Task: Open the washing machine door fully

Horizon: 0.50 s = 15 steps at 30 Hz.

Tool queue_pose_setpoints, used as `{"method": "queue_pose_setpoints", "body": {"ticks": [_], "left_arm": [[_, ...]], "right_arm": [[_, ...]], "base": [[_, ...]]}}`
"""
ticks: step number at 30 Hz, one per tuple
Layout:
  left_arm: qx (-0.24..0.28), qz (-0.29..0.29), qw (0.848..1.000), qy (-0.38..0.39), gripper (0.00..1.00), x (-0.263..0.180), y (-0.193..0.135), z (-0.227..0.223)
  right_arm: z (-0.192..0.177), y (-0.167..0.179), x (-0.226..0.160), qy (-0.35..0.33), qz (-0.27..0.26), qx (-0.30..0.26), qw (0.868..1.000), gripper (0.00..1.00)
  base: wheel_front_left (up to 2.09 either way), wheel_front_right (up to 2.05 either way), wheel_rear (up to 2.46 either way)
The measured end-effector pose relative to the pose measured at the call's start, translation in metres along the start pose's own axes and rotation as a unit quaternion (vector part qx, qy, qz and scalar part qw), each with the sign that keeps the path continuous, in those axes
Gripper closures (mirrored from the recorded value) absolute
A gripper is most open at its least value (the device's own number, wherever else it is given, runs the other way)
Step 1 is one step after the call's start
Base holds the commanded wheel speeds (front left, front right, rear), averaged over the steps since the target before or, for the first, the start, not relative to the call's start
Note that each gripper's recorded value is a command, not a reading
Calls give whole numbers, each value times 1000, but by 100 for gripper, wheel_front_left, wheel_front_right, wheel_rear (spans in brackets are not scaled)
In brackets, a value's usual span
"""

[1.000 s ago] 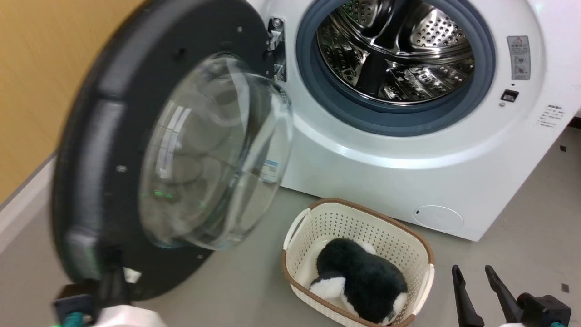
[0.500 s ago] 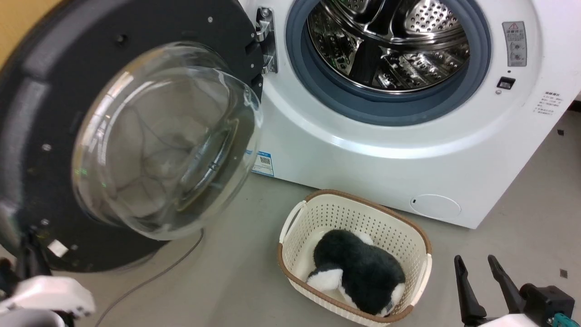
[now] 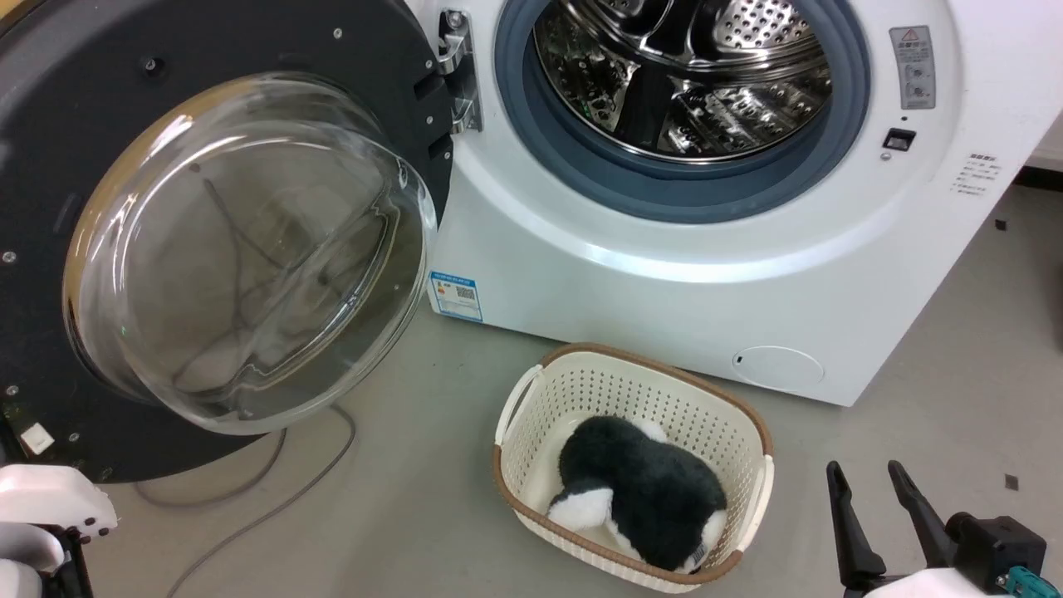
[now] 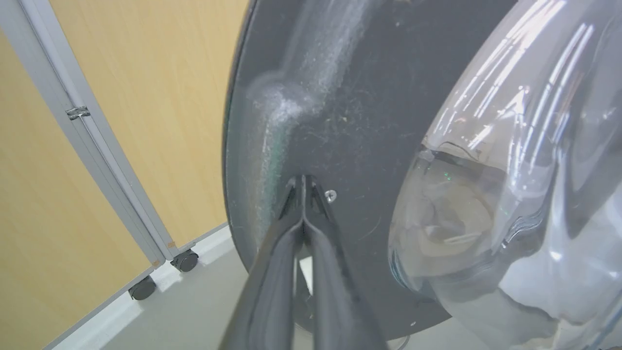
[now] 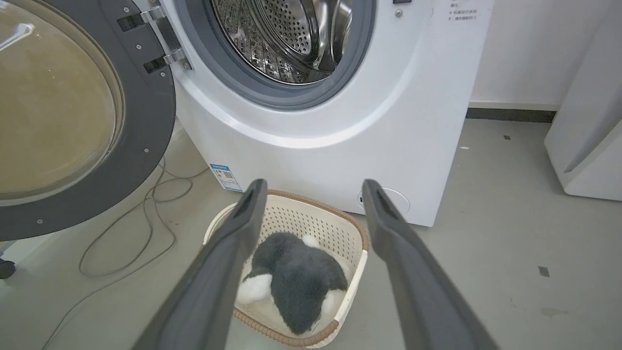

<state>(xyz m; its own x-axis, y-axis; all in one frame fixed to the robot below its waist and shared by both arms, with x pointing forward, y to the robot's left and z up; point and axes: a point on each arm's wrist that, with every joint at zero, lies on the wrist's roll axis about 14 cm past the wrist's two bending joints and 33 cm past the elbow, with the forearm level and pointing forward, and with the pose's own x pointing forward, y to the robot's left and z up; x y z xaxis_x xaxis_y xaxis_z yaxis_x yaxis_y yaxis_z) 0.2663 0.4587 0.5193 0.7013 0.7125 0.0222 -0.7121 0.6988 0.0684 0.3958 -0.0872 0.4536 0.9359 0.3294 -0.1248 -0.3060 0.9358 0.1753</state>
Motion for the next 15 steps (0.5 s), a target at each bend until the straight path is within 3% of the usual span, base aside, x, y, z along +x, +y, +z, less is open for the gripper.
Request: {"method": "queue_pose_setpoints", "body": {"ticks": [5,12,13,14,15], "left_arm": [[-14,-9,1000,-5,100,-10,-8,-1],[-46,-53,997,18,100,-63,-36,-25],[-52,-58,997,20,86,-70,-40,-27],[-57,-66,996,20,58,-77,-46,-28],[-63,-72,995,20,12,-82,-51,-27]], "right_arm": [[4,-1,-6,-8,-4,1,1000,0],[17,-2,-18,-32,-10,-1,999,0],[18,-2,-19,-34,-11,-1,999,0],[19,-3,-21,-35,-13,-1,999,0],[19,-4,-22,-35,-14,-2,999,0]], "base": [[0,0,0],[0,0,0],[0,0,0],[0,0,0],[0,0,0]]}}
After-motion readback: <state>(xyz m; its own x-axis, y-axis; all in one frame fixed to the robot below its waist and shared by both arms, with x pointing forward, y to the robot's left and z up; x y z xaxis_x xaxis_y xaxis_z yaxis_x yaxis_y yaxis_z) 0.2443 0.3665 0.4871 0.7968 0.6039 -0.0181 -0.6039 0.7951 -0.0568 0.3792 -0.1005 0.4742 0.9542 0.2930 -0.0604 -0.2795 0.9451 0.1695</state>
